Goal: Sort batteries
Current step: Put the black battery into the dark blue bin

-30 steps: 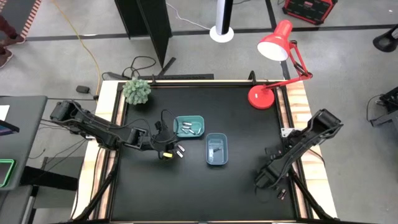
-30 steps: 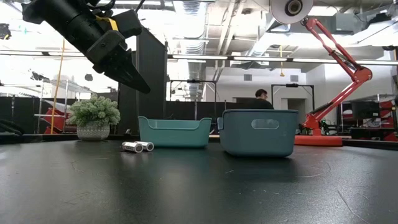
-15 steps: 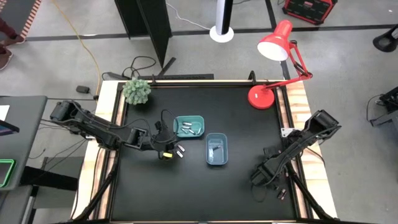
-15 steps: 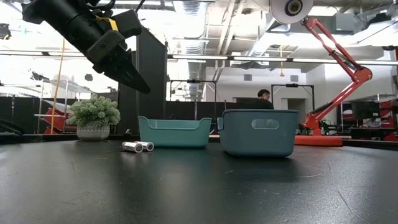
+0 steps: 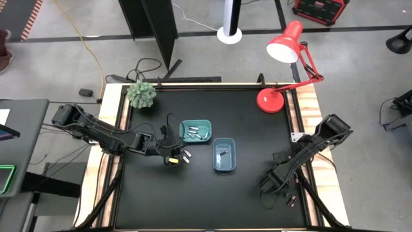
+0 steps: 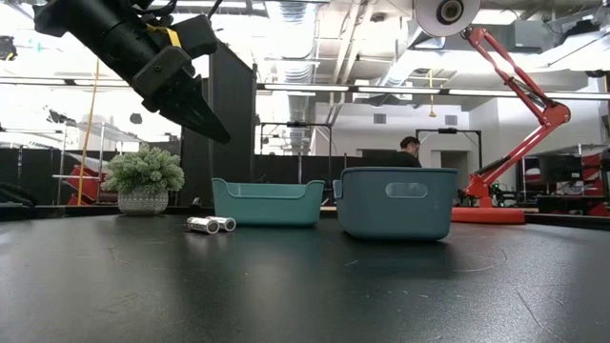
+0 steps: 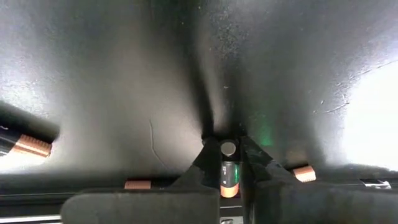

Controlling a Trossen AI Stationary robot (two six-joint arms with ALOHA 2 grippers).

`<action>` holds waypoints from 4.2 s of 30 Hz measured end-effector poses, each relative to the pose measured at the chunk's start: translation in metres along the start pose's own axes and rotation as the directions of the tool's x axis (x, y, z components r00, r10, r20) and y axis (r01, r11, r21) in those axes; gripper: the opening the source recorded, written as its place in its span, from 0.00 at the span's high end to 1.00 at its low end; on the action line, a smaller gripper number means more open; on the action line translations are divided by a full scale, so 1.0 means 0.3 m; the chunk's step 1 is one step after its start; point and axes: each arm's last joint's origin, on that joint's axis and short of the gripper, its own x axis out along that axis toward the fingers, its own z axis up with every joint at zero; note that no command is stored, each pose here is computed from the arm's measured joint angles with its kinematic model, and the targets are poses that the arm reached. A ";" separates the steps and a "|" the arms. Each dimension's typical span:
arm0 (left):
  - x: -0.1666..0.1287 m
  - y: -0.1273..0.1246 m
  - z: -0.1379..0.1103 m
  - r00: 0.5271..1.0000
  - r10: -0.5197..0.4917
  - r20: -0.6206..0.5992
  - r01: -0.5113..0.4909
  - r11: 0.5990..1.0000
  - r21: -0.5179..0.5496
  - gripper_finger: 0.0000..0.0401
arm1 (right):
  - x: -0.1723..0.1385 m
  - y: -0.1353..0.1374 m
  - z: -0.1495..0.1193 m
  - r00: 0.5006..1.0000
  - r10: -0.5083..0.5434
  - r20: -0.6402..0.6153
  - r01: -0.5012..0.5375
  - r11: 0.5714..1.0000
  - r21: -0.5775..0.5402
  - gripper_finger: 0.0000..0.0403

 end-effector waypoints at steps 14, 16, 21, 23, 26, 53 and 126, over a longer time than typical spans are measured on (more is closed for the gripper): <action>0.000 0.000 0.000 1.000 0.000 0.000 0.000 1.000 0.000 0.64 | -0.102 0.022 0.060 0.987 -0.008 0.160 0.006 1.000 0.011 0.96; 0.000 0.000 0.000 1.000 0.000 0.000 0.000 1.000 0.000 0.64 | -0.125 0.022 0.070 0.983 -0.013 0.185 0.011 1.000 0.015 0.96; 0.000 0.000 0.000 1.000 0.000 0.001 0.000 1.000 -0.002 0.64 | -0.205 0.016 0.094 0.954 -0.046 0.296 0.041 0.999 0.023 0.96; 0.000 0.000 0.000 1.000 0.000 0.001 0.000 1.000 -0.002 0.64 | -0.243 0.011 0.096 0.933 -0.065 0.353 0.058 0.998 0.032 0.96; 0.000 0.000 0.000 1.000 0.000 0.001 0.000 1.000 -0.002 0.64 | -0.303 -0.003 0.087 0.894 -0.093 0.438 0.076 0.995 0.057 0.96; 0.000 0.000 0.000 1.000 0.000 0.001 0.000 1.000 -0.004 0.64 | -0.623 -0.177 0.114 0.258 0.008 0.966 0.016 1.000 -0.013 0.96; 0.000 0.000 0.000 1.000 0.000 0.000 0.000 1.000 -0.007 0.64 | -0.312 0.049 -0.112 0.911 0.063 0.408 -0.243 0.881 0.406 0.41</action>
